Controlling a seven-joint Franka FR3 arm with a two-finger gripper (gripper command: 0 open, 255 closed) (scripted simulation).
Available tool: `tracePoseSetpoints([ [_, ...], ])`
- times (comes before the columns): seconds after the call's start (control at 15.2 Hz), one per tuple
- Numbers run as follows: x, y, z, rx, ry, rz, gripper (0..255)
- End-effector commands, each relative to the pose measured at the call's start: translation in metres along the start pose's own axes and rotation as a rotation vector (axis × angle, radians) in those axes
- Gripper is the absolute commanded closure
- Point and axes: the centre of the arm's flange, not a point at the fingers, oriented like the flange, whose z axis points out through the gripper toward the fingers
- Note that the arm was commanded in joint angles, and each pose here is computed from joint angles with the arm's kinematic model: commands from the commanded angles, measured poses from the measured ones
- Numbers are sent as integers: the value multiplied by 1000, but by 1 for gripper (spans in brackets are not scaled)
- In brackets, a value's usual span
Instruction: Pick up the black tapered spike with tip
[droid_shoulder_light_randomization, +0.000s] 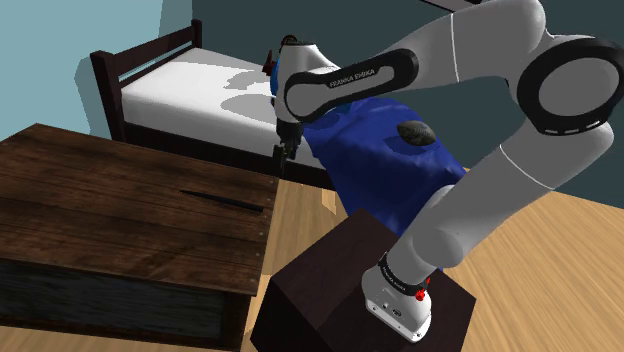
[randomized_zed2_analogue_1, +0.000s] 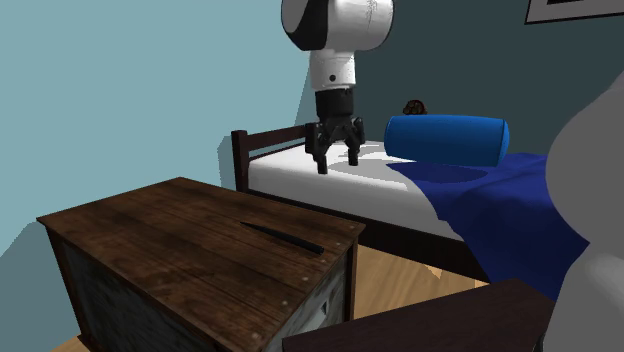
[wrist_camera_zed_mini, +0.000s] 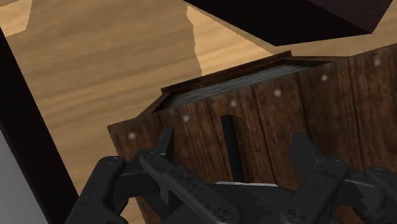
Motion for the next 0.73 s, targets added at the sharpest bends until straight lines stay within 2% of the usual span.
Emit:
tracePoseSetpoints([
  [0.0, 20, -4, 17, -5, 6, -28, 0],
  [0.66, 119, -33, 96, -30, 27, -164, 0],
])
